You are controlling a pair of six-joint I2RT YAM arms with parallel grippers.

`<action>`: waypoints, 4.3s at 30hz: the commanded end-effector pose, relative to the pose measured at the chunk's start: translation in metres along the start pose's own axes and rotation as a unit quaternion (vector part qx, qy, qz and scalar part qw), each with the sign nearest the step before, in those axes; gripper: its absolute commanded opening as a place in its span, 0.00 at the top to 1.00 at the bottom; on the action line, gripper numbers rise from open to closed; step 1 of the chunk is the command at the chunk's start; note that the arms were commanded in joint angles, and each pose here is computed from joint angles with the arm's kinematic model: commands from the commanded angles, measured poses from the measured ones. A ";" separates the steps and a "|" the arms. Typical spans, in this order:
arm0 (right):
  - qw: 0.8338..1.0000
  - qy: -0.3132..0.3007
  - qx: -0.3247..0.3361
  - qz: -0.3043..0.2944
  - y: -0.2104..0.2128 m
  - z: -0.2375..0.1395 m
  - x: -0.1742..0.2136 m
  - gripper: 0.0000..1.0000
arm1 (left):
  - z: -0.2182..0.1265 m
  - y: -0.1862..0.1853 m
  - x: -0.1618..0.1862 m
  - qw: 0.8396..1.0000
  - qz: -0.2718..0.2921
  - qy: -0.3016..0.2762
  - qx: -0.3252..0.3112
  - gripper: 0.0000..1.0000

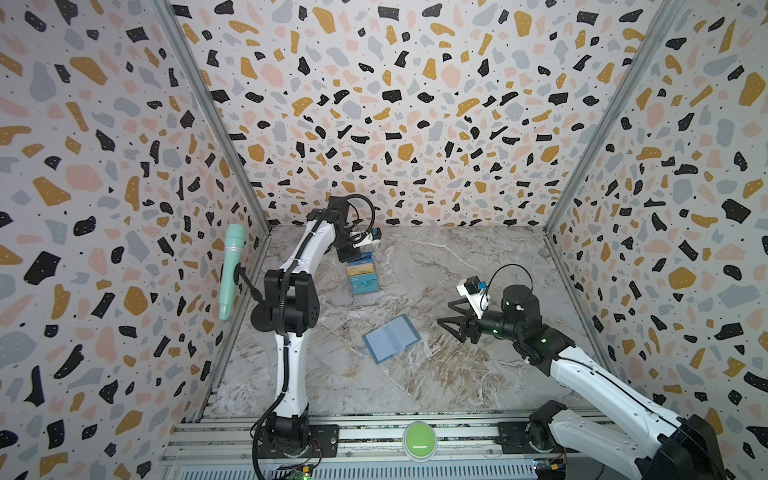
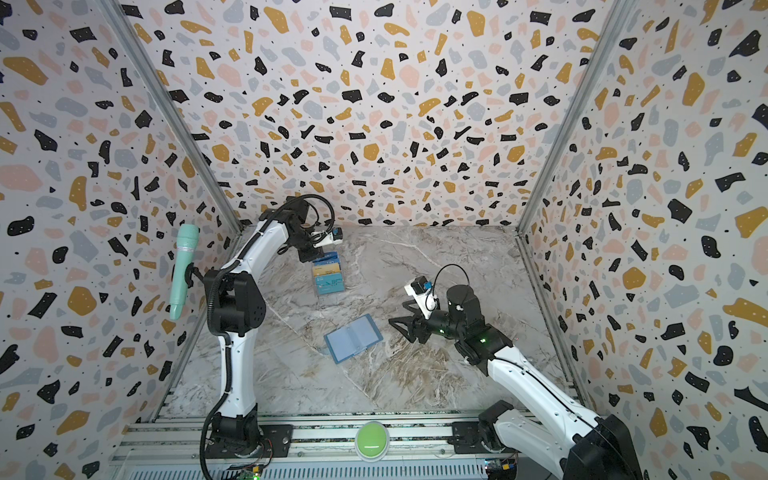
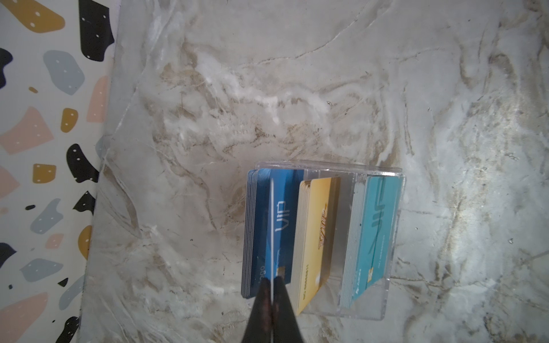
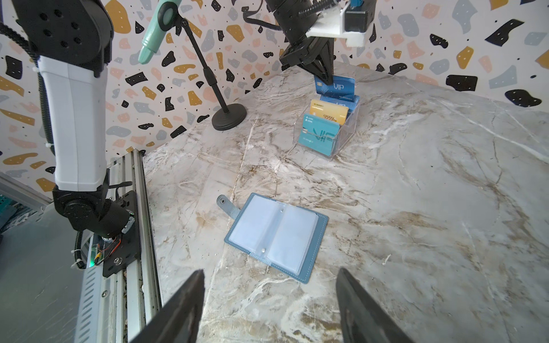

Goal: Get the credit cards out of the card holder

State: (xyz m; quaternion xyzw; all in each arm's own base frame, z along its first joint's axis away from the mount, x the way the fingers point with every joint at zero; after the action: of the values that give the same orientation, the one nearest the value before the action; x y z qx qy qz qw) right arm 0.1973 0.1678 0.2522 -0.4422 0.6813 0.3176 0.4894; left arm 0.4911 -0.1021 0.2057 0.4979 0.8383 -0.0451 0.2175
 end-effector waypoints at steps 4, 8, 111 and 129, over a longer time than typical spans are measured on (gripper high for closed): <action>1.000 -0.015 0.013 -0.009 0.001 -0.007 -0.005 0.30 | 0.015 0.001 0.007 1.000 -0.004 0.007 0.009 1.00; 1.000 -0.017 0.013 -0.010 0.001 -0.007 -0.005 0.30 | 0.019 0.002 0.008 1.000 -0.005 0.006 0.008 1.00; 0.780 0.047 0.624 0.007 -0.117 -0.072 0.112 0.01 | -0.083 -0.164 0.186 0.682 -0.455 -0.402 -0.408 0.00; 0.800 0.020 0.600 -0.010 -0.128 -0.067 0.135 0.01 | -0.048 -0.161 0.198 0.673 -0.454 -0.407 -0.420 0.00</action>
State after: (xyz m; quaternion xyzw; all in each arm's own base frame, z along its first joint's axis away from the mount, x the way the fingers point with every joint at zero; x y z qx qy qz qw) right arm 0.2665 0.0200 0.1361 -0.0746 0.7562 -0.1886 0.6221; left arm 0.2535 -0.0099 0.1235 -0.1397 0.7654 0.0294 0.6275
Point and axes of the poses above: each gripper's point midway between its finger pads, its own z axis out along the fingers, its own y axis along the line the jaws close on, x = y × z, the point moved 9 cm from there along -z, back along the fingers, and after that the axes turned 15 degrees about -z, right-handed, at the moved point
